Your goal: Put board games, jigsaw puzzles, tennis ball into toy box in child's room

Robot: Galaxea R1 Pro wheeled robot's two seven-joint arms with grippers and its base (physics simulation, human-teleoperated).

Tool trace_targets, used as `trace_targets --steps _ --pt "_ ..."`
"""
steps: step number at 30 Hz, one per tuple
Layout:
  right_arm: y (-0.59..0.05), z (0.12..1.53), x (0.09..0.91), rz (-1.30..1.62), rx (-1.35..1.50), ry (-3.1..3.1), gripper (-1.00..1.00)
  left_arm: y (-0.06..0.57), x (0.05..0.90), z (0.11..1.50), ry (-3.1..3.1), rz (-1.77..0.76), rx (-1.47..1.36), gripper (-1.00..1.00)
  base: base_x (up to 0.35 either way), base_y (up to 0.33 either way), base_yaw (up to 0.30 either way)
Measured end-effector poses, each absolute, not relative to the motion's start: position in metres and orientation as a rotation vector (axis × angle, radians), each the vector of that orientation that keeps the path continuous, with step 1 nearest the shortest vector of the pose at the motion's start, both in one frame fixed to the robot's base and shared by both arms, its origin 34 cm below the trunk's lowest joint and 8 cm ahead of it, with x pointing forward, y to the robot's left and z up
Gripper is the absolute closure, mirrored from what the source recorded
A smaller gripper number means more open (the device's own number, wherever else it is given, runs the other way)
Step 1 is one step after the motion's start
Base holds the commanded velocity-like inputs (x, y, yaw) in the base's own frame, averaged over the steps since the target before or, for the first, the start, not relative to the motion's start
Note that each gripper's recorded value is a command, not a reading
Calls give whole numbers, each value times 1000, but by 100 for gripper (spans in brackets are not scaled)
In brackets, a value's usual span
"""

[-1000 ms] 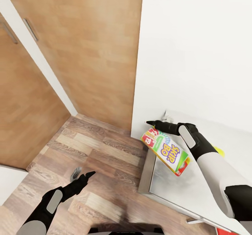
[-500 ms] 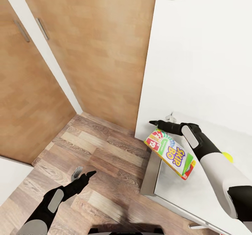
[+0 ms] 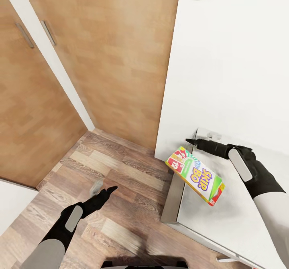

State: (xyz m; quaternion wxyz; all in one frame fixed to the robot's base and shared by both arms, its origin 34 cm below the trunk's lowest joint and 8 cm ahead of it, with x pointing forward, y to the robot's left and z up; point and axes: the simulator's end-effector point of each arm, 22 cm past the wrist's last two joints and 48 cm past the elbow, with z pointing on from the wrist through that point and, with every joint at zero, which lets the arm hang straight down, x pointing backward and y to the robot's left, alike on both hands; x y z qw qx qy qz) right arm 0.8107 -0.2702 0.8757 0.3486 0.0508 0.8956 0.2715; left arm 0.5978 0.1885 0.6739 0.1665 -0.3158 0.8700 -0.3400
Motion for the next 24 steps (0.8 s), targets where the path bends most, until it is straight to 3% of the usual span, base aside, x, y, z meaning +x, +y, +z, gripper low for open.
trace_targets --steps 13,24 --pt "-345 965 756 568 120 2124 -100 149 681 699 2477 -998 -758 -100 0 0 1" --pt "-351 975 738 575 113 2111 -100 162 703 700 2444 -911 -733 -100 0 0 0"
